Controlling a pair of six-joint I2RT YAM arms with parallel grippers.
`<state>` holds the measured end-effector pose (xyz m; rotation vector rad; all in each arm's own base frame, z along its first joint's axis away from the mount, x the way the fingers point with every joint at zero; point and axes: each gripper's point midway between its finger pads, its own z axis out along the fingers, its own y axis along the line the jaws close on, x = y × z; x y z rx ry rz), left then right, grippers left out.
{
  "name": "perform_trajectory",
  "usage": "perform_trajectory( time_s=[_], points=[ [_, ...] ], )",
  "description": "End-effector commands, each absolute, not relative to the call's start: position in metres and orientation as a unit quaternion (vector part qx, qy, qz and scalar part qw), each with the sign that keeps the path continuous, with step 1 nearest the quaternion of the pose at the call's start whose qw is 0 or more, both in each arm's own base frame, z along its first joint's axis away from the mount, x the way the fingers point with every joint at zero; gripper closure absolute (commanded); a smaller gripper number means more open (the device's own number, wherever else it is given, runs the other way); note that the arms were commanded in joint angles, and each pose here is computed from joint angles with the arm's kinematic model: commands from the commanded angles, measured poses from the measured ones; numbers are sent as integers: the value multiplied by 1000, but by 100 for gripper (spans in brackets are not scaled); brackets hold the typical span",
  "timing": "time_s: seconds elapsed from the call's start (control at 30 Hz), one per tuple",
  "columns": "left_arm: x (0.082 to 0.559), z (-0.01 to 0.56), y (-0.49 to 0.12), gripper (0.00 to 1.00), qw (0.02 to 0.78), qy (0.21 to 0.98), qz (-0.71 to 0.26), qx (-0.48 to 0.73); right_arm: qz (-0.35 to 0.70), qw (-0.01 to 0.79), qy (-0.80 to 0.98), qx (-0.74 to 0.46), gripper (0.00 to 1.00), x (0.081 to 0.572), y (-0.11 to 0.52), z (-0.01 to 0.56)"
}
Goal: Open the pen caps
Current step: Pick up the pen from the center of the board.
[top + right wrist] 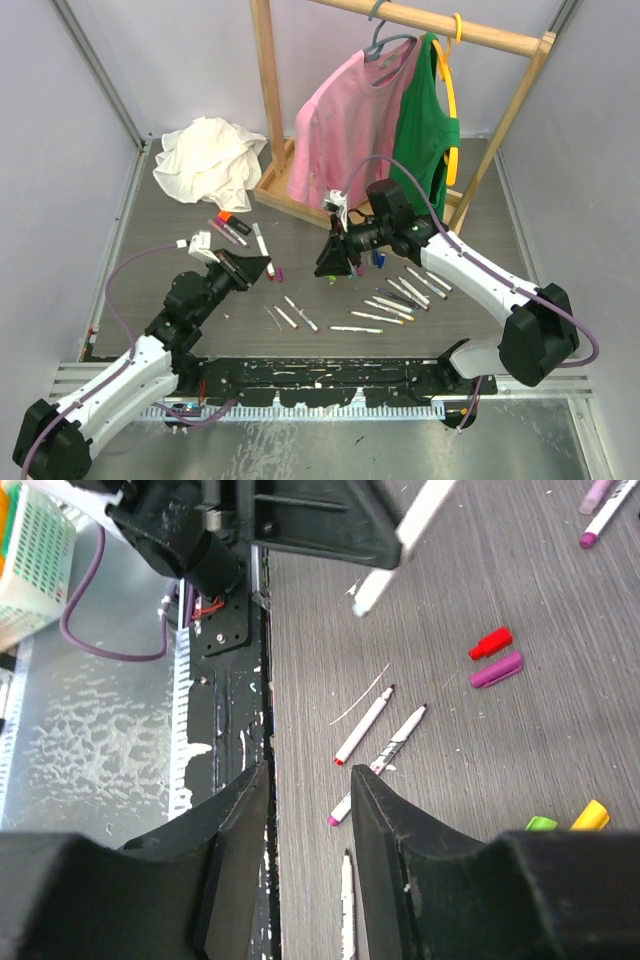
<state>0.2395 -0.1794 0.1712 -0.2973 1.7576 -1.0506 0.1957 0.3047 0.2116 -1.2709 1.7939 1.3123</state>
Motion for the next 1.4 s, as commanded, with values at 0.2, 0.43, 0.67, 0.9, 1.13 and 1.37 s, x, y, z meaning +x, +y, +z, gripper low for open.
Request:
perform_trajectory(
  time_s=[0.2,0.43,0.67,0.9,1.13,1.37],
  points=[
    [203,254,-252,100,591,609,-529,31,562,320,640,-414,48,210,292,251],
    [185,261,-288,100,618,589,-515,77,605,342,614,-374,45,208,285,262],
    [180,265,-302,100,626,575,-521,77,629,372,575,-369,40,199,284,268],
    [179,273,-306,100,633,567,-523,70,644,392,551,-358,39,189,284,269],
    [175,276,-309,100,631,565,-528,71,649,384,556,-351,40,186,291,265],
    [174,276,-314,100,627,566,-530,75,655,382,559,-337,50,187,292,265]
  ],
)
